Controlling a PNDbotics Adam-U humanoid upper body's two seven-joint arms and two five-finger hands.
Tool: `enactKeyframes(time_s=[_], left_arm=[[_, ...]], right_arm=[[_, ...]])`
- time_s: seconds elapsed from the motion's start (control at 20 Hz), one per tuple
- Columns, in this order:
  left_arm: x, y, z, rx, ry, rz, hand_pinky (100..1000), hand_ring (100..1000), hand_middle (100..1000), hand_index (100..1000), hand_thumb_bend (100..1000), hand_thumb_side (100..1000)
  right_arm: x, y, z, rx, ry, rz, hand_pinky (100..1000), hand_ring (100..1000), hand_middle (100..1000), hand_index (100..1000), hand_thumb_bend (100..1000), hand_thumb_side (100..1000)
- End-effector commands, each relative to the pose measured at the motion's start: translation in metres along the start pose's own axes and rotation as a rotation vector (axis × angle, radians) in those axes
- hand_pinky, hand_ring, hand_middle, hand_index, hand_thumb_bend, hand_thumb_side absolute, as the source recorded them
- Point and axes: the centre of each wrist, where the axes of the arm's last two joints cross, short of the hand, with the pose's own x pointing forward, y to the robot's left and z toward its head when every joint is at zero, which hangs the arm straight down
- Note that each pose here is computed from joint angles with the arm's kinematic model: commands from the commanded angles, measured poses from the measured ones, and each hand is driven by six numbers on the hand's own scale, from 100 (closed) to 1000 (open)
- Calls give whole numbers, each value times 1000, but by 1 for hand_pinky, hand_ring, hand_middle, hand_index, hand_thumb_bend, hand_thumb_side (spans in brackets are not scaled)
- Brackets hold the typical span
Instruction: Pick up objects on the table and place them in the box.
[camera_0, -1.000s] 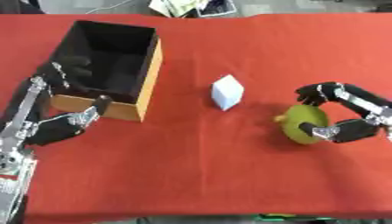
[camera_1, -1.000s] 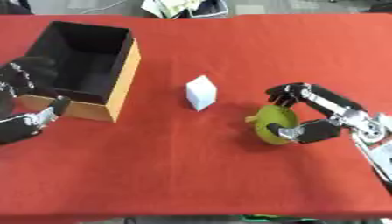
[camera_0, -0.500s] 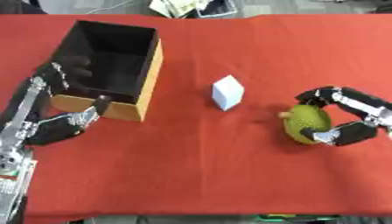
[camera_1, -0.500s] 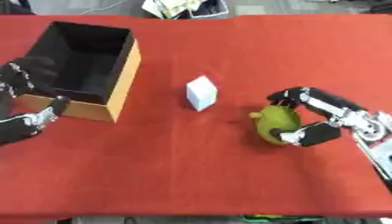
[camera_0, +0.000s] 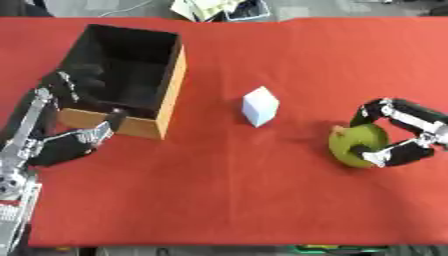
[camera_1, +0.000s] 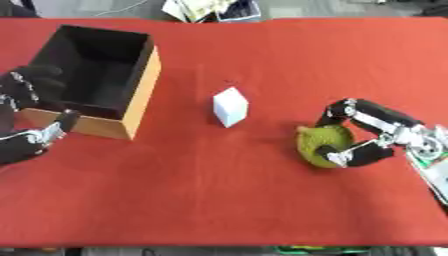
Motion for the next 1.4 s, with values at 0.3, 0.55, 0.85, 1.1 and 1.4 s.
enactKeyframes(time_s=[0.3, 0.55, 0.85, 1.1, 1.4], left_arm=[[3, 6, 0, -3, -10, -22, 620, 749, 763, 829, 474, 318], [3, 6, 0, -8, -10, -21, 620, 749, 763, 829, 471, 320], [2, 2, 0, -27, -10, -10, 620, 749, 763, 828, 471, 320], [4, -4, -3, -59, -25, 3, 620, 749, 762, 828, 472, 321], [9, -10, -9, -103, -56, 19, 620, 749, 763, 828, 471, 321]], right_arm=[[18, -42, -2, -246, -87, 76, 607, 437, 398, 430, 139, 100], [37, -62, -16, -325, -170, 136, 614, 442, 403, 434, 149, 100], [72, -110, -41, -366, -293, 255, 632, 454, 415, 445, 169, 100], [96, -144, -76, -363, -358, 312, 643, 465, 428, 458, 190, 100], [119, -168, -125, -354, -399, 370, 659, 478, 443, 472, 204, 100]])
